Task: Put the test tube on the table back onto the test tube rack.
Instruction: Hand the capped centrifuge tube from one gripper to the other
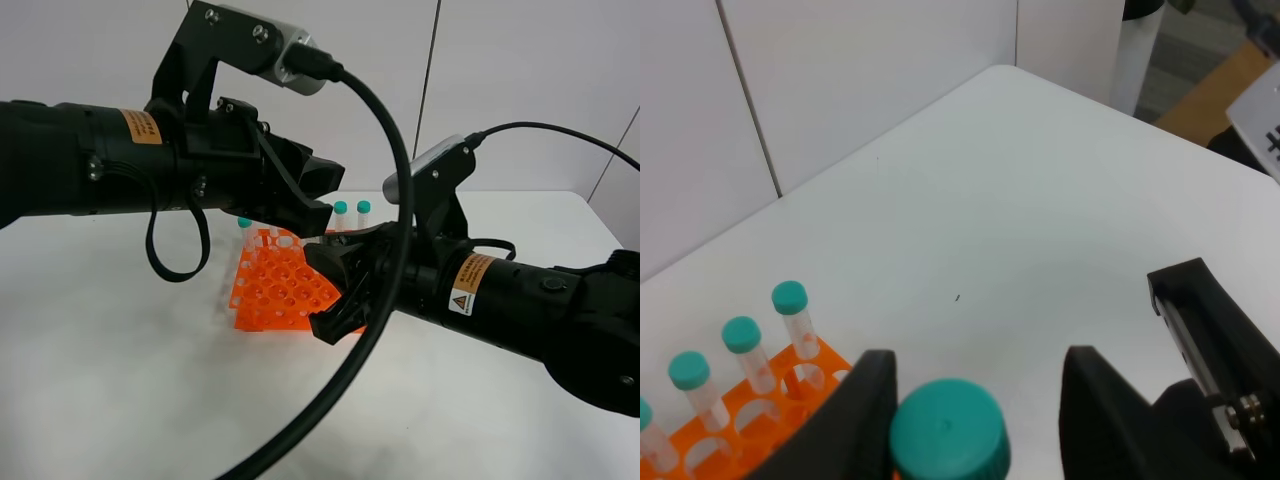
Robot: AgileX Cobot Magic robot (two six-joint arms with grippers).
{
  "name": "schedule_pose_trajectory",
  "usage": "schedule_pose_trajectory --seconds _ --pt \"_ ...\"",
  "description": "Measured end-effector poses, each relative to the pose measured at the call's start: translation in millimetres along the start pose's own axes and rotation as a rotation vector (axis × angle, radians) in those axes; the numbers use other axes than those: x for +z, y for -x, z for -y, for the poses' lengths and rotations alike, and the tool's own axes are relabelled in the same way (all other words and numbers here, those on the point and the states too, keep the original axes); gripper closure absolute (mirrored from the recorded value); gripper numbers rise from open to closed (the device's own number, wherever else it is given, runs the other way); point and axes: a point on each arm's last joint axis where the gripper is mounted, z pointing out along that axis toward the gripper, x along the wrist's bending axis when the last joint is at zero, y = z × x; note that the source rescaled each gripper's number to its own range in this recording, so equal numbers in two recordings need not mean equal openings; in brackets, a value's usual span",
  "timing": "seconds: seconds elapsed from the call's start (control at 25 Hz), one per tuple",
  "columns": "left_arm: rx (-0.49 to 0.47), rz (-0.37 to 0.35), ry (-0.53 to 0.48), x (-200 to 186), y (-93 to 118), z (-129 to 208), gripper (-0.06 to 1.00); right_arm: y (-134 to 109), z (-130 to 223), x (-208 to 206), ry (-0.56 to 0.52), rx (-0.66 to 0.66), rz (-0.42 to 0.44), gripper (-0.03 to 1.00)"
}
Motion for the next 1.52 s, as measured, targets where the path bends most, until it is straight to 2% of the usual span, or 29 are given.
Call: schedule_pose_trajectory --seconds 0.12,0.2,0.24,0.72,0.76,0.8,0.92,0.96,1.0,1.16,1.36,1.52 --pt "0.000 0.001 -0.003 0.0 0.1 0.2 0.77 0.0 -2.1 0.0 0.023 0.000 0.000 0.97" --pt "0.000 0.001 -0.003 0.0 0.1 0.2 0.93 0.0 -2.4 0.0 0.026 0.000 0.000 0.97" --pt "0.000 0.001 -0.003 0.0 0.1 0.2 0.94 0.0 -2.4 0.0 0.026 0.000 0.000 0.97" --pt "0.022 0.001 -0.004 0.0 0.1 0.4 0.94 0.0 -2.4 0.0 0.026 0.000 0.000 0.97" --pt "0.022 0.001 -0.004 0.0 0.1 0.4 0.94 0.0 -2.4 0.0 0.026 0.000 0.000 0.92" --pt "0.026 0.001 -0.004 0.0 0.1 0.4 0.94 0.0 -2.4 0.0 0.026 0.000 0.000 0.80" --pt "0.026 0.001 -0.004 0.0 0.1 0.4 0.94 0.0 -2.4 0.0 0.026 0.000 0.000 0.33" --pt "0.027 0.001 -0.004 0.0 0.1 0.4 0.94 0.0 -2.4 0.0 0.026 0.000 0.000 0.23" --pt "0.027 0.001 -0.004 0.0 0.1 0.4 0.94 0.0 -2.4 0.0 0.026 0.000 0.000 0.18" --pt "0.027 0.002 -0.006 0.0 0.1 0.5 0.94 0.0 -2.0 0.0 0.022 0.000 0.000 0.10" --pt "0.027 0.005 -0.018 0.0 0.4 1.6 0.94 3.1 3.5 -0.1 -0.038 0.011 0.015 0.09" --pt "0.027 0.005 -0.018 0.0 0.4 1.7 0.94 16.2 11.5 -1.4 -0.120 0.027 0.062 0.09"
